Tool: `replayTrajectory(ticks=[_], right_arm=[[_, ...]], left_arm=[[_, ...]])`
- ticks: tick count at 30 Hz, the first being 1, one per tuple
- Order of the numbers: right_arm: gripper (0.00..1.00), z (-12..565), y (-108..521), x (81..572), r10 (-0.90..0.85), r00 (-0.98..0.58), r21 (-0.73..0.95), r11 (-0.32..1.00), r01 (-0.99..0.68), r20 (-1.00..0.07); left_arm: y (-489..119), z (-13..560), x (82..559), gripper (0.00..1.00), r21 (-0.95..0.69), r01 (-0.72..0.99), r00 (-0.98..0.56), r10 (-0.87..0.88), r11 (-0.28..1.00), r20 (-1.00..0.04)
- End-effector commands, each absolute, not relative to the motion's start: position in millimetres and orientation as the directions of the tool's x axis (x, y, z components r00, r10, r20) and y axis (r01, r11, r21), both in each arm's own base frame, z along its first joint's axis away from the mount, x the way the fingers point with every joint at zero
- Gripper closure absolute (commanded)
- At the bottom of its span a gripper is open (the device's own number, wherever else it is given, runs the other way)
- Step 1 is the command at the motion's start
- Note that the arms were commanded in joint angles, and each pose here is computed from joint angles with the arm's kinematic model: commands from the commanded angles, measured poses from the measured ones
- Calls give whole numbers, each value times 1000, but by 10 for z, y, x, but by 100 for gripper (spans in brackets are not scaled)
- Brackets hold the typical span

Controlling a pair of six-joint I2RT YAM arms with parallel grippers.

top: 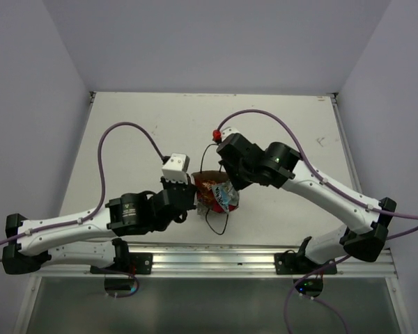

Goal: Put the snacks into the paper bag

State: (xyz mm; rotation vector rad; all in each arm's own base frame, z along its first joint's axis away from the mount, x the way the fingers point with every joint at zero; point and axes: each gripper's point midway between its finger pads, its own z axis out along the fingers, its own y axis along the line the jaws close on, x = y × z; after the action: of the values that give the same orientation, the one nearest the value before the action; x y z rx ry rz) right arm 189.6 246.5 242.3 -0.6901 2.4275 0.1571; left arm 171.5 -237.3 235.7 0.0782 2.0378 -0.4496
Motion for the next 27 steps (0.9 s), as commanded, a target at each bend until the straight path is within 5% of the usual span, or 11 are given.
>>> replayTrajectory(ticks=[1, 17, 18, 22, 27], right_arm=[[100, 2671, 2293, 2190, -407, -638, -80, 875, -477, -654], [100, 2177, 2426, 2395, -478, -669, -108, 850, -516, -570], [98, 2179, 2421, 2405, -476, -668, -109, 852, -513, -572], [47, 2343, 2407, 2488, -445, -649, -116, 867, -484, -618], [38, 2851, 2315, 2566, -359, -579, -105, 899, -425, -732]], left_arm=[[-2715, 2653, 1844, 100, -351, 310, -448, -190, 883, -874], [-2896, 2262, 2212, 100, -271, 346, -462, -88, 898, -882], [-2901, 2268, 2228, 91, -265, 346, -460, -84, 900, -884], [-2929, 2444, 2311, 55, -243, 342, -421, -83, 908, -903], [-2846, 2827, 2423, 45, -216, 302, -351, -103, 929, -931]])
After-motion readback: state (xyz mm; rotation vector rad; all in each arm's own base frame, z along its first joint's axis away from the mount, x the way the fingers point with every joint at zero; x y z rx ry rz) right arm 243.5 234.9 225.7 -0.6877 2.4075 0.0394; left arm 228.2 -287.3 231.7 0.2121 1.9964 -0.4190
